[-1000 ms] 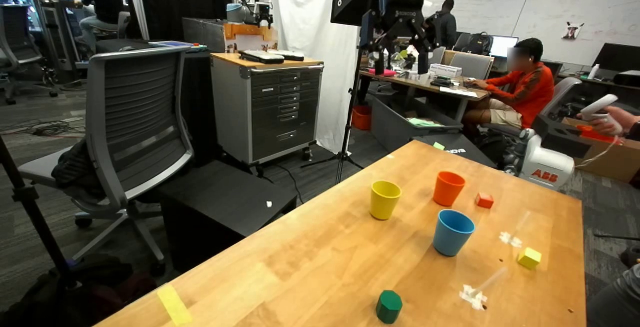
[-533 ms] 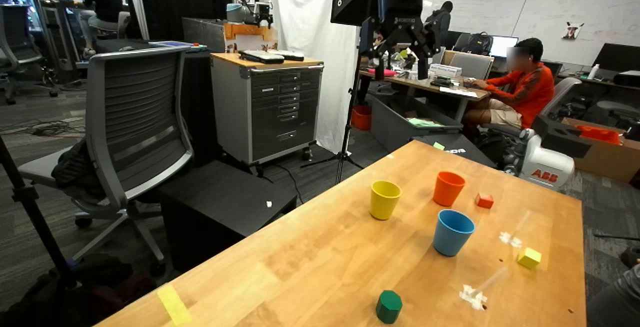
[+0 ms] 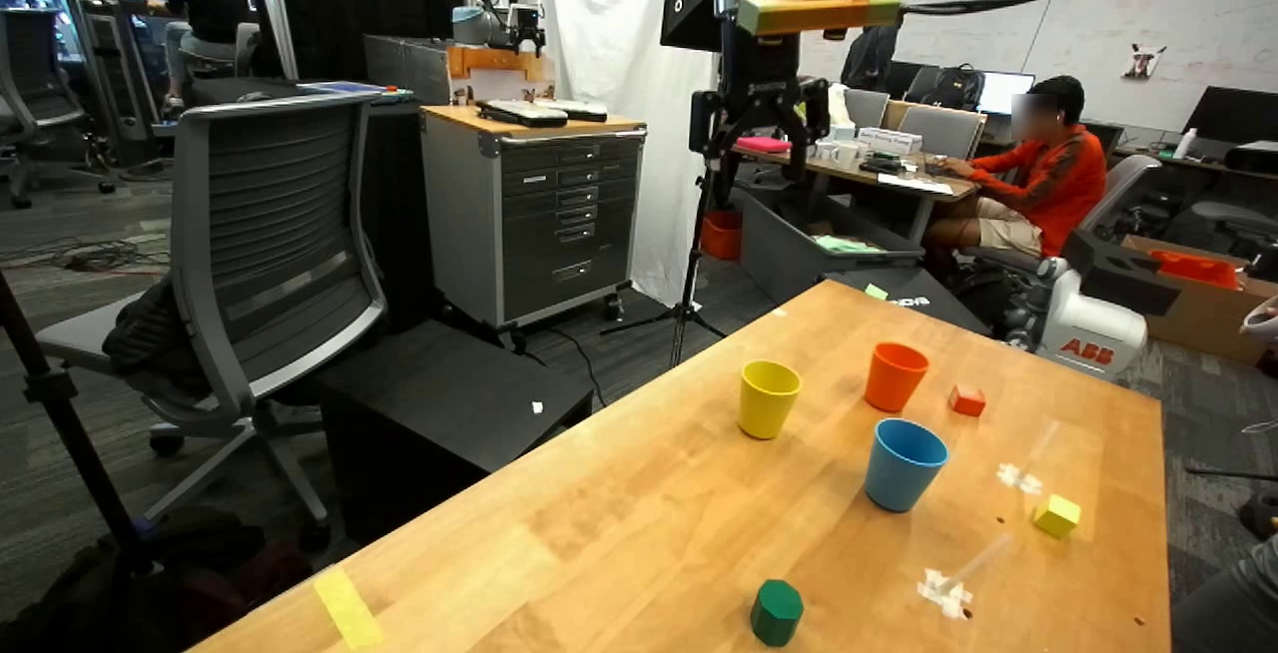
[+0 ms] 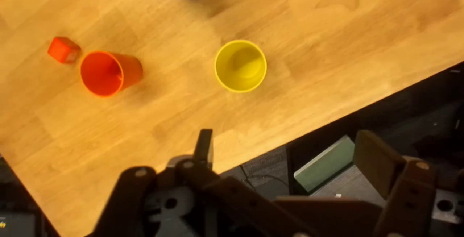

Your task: Stack the cups into the blue cup

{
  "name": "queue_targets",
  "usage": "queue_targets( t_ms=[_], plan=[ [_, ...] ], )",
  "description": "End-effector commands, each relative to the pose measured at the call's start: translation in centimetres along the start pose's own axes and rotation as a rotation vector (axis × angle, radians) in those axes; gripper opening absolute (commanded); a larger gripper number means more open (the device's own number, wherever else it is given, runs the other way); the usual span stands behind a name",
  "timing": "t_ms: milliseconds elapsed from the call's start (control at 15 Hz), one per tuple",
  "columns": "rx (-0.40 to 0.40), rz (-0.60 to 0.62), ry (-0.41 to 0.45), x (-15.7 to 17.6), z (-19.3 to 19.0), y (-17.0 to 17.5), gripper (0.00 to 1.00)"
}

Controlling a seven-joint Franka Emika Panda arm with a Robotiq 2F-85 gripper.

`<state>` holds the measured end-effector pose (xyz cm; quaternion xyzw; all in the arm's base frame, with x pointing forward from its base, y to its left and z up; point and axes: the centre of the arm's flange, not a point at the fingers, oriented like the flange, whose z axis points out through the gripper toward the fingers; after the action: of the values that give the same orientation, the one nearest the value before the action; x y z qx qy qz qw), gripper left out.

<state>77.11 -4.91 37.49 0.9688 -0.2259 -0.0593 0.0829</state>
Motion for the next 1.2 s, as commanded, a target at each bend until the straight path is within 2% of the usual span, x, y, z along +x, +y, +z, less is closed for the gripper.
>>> queue_targets(
  t_ms=[0,333,800,1133],
  plan=[
    [-0.067,-0.004,0.136,2.2,1.9,-1.5,1.00],
    [-0.106,-0.041,0.187,1.7,6.0,-3.4,1.00],
    [-0.104,-0.097,0.153,-1.2,10.1,-5.1,1.00],
    [-0.119,-0.106,0.147,-0.9,12.5,-6.2,1.00]
  ],
)
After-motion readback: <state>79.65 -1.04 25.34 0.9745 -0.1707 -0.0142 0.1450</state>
